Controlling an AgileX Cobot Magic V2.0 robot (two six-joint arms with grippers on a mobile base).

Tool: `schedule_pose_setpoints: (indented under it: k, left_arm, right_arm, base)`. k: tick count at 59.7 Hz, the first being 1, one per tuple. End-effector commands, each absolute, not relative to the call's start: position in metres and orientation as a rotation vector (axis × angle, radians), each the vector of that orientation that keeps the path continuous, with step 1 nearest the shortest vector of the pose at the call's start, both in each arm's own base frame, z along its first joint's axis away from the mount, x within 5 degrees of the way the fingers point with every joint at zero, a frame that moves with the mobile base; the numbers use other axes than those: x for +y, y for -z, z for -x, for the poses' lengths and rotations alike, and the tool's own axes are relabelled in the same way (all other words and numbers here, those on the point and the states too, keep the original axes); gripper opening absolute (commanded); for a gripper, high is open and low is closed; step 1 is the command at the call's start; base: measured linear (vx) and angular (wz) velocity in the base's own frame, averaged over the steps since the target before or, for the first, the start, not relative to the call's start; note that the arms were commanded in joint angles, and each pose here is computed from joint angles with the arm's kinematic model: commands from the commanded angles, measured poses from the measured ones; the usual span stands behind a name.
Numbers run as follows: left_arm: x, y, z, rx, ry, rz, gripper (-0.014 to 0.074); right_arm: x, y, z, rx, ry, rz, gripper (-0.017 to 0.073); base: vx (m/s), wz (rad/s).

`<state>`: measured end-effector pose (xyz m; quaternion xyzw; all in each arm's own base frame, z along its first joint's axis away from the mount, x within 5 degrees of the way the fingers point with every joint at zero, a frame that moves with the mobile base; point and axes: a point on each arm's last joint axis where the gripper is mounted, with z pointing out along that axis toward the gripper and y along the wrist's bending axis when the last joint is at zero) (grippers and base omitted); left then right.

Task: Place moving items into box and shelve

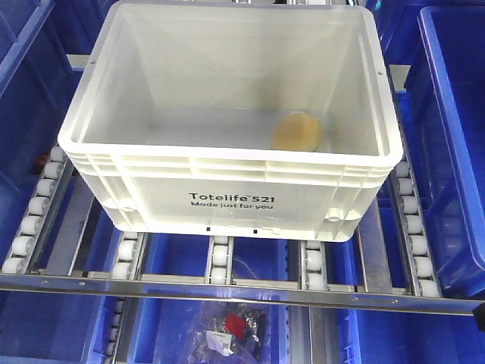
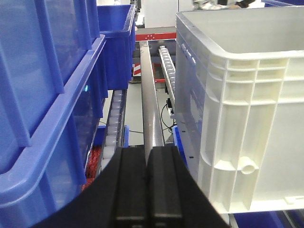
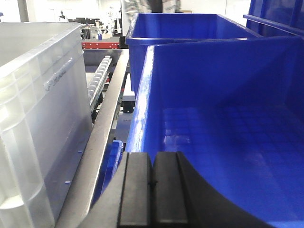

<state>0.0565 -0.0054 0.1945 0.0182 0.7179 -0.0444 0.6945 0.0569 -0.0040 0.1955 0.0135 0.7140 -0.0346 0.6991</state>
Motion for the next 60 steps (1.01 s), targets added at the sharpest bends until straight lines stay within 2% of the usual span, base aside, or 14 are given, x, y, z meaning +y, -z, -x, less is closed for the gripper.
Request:
schedule_pose_setpoints:
  k: [1,60]
  left_arm:
    - [-0.0048,-0.195,-0.0568,1.538,0.107,-0.023,-0.0006]
    - [-0.0048,-0.1949,-0.0568,1.539,0.107,-0.023,-0.0006]
  right_arm:
    - [-0.004,-0.2026,-0.055,1.487,0.092,-0.024,-0.0006]
    - [-0.004,-0.2026,-0.055,1.487,0.092,-0.024,-0.0006]
  base:
    - [0.0,0.0]
    - [0.0,0.0]
